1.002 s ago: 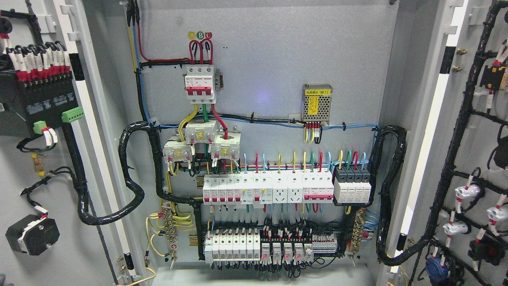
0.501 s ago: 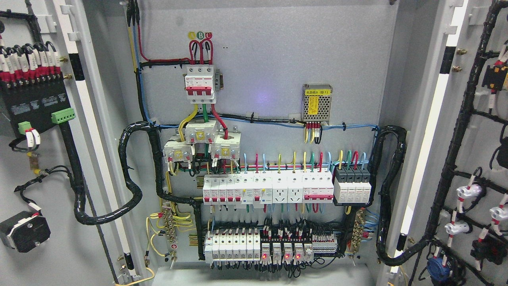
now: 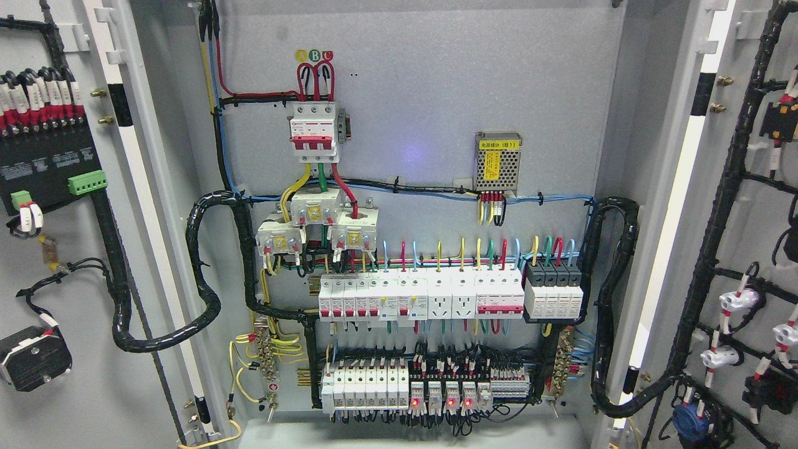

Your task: Open door with both hands

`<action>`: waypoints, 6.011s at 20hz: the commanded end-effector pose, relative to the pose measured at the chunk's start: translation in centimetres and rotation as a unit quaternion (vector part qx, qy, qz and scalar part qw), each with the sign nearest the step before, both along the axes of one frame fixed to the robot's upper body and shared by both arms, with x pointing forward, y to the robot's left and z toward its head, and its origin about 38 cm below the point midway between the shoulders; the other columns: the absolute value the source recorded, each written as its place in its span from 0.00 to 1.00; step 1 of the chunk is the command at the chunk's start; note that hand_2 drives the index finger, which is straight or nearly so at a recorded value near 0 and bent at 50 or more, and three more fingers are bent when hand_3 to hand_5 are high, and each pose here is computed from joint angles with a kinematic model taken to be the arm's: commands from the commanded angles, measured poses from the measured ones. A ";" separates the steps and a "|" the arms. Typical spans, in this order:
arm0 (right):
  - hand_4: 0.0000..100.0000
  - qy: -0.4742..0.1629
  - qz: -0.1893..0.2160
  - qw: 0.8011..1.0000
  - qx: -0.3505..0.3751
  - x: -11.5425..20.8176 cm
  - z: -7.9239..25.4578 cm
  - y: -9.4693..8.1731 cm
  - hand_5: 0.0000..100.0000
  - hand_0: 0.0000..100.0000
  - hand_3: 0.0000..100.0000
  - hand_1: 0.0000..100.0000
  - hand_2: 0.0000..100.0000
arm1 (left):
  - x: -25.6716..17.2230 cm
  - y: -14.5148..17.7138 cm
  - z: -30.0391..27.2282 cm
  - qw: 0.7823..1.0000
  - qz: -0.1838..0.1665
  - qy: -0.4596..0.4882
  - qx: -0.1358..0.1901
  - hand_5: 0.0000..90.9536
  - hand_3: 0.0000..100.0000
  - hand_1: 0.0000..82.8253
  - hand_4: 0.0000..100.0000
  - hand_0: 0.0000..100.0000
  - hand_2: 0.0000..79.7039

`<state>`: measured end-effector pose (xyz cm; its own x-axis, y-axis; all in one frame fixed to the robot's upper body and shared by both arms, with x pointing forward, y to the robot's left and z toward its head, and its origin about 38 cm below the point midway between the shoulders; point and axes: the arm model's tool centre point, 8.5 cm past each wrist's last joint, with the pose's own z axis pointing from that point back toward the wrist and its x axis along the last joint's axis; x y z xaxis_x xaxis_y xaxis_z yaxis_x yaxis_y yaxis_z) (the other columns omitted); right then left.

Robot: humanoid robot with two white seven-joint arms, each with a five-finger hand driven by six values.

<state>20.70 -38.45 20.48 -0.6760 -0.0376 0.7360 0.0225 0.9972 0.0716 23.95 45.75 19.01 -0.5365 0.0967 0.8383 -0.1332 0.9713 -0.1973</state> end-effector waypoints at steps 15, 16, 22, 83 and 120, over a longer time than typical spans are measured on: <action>0.00 -0.013 0.045 0.999 -0.001 0.3 0.8 2.3 0.00 0.19 0.00 0.00 0.00 | 0.0 1.6 -0.1 1.000 0.012 0.011 0.000 0.00 0.00 0.00 0.00 0.00 0.00; 0.00 -0.011 0.051 0.999 -0.002 0.4 0.7 2.6 0.00 0.19 0.00 0.00 0.00 | -0.1 1.6 -0.1 1.000 0.011 0.011 0.001 0.00 0.00 0.00 0.00 0.00 0.00; 0.00 -0.032 0.089 0.995 -0.016 0.4 0.8 4.0 0.00 0.19 0.00 0.00 0.00 | -0.3 0.0 1.0 1.000 -0.014 -0.001 0.006 0.00 0.00 0.00 0.00 0.00 0.00; 0.00 0.787 0.102 0.608 -0.014 -22.7 -45.3 15.5 0.00 0.19 0.00 0.00 0.00 | -29.7 -15.2 -42.7 0.674 -0.072 0.736 -0.009 0.00 0.00 0.00 0.00 0.00 0.00; 0.00 0.911 0.124 0.393 -0.006 -29.1 -46.2 17.5 0.00 0.19 0.00 0.00 0.00 | -27.7 -18.7 -44.8 0.435 -0.135 0.890 0.014 0.00 0.00 0.00 0.00 0.00 0.00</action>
<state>-7.62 -21.10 -25.88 0.9969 0.0764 0.0204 -0.0786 0.9848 0.1550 -1.38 28.17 -26.10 0.9970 -0.0775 -0.0030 0.0776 0.9969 0.0120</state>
